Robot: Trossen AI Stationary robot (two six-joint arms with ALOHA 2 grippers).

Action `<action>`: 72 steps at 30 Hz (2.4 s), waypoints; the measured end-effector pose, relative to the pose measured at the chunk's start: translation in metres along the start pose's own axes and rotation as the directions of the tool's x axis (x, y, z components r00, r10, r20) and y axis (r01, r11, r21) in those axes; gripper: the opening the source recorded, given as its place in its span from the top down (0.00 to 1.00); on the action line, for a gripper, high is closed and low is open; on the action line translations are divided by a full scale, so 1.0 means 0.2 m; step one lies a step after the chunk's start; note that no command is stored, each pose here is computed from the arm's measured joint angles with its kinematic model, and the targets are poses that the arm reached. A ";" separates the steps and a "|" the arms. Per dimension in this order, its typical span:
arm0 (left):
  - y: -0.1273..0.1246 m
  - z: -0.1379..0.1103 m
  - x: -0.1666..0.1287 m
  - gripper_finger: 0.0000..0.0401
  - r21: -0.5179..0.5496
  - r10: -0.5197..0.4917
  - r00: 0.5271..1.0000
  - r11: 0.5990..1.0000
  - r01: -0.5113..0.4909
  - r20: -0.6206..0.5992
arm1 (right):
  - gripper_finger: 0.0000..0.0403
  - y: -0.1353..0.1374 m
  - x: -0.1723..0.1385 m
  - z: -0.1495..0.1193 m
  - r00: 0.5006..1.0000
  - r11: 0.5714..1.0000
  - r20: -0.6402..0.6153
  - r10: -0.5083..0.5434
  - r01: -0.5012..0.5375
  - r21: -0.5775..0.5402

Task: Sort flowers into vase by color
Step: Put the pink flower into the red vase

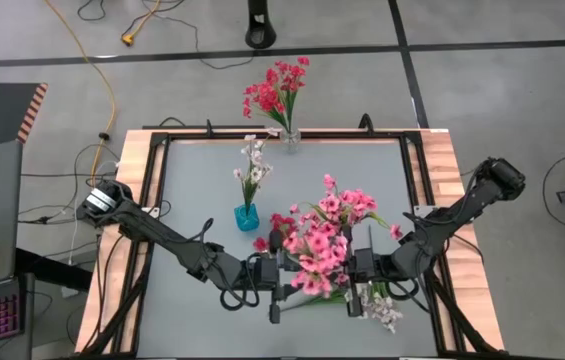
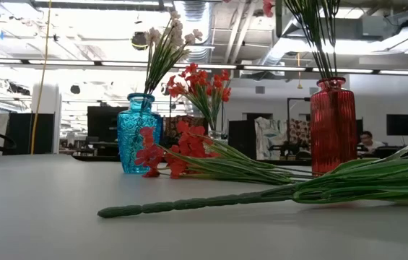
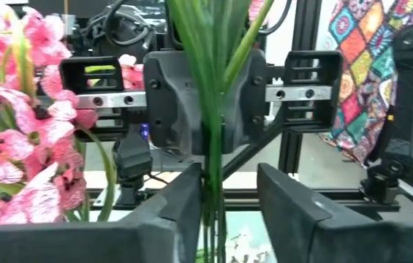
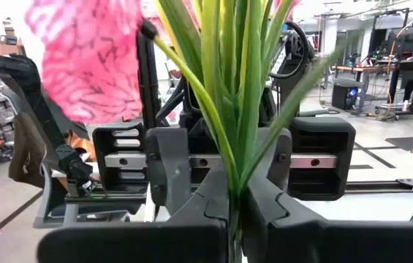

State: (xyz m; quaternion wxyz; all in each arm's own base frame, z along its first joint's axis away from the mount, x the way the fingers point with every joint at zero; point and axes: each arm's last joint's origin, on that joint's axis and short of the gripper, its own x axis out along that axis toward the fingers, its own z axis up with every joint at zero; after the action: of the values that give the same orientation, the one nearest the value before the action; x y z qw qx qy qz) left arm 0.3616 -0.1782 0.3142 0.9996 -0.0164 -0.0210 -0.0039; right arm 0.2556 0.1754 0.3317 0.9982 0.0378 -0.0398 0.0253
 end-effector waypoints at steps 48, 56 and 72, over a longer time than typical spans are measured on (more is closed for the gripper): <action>0.02 0.13 -0.17 0.64 0.067 -0.022 0.989 0.997 0.032 -0.146 | 0.90 -0.06 -0.32 0.09 0.916 0.878 -0.133 -0.378 0.309 -0.366; 0.02 0.13 -0.17 0.64 0.067 -0.022 0.989 0.997 0.032 -0.147 | 0.90 -0.08 -0.31 0.09 0.907 0.880 -0.133 -0.400 0.340 -0.330; 0.02 0.13 -0.17 0.64 0.065 -0.022 0.989 0.997 0.032 -0.147 | 0.90 -0.06 -0.31 0.17 0.925 0.877 -0.041 -0.377 0.342 -0.337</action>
State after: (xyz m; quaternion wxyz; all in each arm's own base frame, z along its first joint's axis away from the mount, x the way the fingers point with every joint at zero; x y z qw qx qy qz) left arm 0.3263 -0.1723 0.3392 0.9983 0.0177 0.0519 -0.0181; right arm 0.1927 0.1584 0.3606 0.9786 -0.1212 0.0170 -0.1657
